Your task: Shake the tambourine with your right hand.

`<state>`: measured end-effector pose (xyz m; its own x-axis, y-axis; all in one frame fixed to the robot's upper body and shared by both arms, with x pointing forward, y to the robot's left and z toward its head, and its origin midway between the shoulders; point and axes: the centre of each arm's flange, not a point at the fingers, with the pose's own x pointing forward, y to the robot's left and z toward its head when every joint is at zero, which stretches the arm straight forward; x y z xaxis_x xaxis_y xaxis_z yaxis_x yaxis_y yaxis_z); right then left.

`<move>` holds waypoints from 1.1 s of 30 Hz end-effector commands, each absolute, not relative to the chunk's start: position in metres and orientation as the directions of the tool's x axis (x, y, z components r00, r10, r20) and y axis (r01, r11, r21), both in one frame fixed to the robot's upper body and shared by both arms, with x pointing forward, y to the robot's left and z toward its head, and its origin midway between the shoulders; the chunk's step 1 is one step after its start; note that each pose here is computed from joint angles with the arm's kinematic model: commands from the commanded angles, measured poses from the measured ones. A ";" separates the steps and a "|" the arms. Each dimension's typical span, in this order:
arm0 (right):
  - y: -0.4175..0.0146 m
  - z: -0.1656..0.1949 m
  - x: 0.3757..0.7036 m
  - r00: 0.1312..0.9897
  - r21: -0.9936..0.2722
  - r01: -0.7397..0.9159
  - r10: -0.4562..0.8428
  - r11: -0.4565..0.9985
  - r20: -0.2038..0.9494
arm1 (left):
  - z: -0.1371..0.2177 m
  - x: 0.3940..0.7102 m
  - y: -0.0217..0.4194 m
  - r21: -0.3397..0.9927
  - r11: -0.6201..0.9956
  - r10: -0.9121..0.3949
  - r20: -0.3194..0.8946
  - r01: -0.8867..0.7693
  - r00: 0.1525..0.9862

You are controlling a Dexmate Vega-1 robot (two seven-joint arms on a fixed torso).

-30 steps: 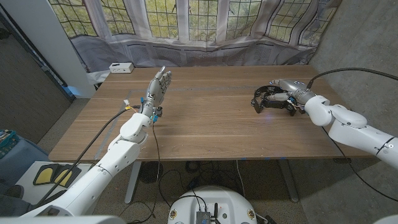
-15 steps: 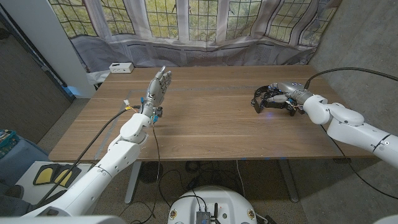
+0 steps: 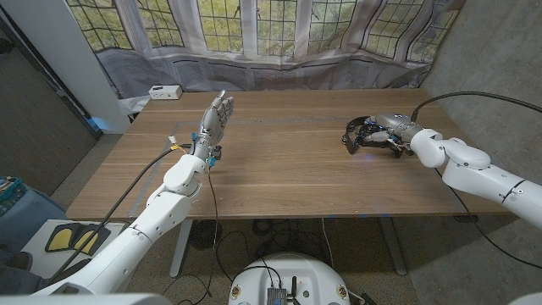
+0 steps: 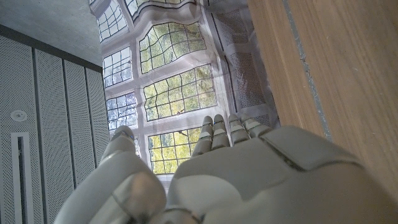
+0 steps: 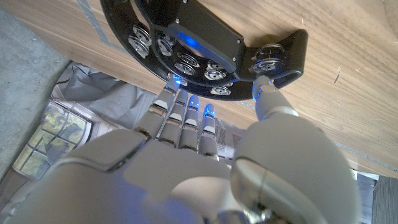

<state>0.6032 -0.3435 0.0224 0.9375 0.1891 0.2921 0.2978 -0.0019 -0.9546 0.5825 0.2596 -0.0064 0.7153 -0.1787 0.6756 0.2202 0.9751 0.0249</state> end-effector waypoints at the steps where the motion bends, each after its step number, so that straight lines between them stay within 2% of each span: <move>1: -0.344 0.019 0.614 0.948 -0.962 0.273 0.179 -0.024 0.264 | -0.008 0.583 0.260 0.020 0.975 -0.175 0.674 0.219 0.718; 33: -0.355 0.010 0.634 0.967 -0.974 0.214 0.156 -0.075 0.201 | -0.011 0.580 0.255 0.006 0.976 -0.165 0.677 0.219 0.718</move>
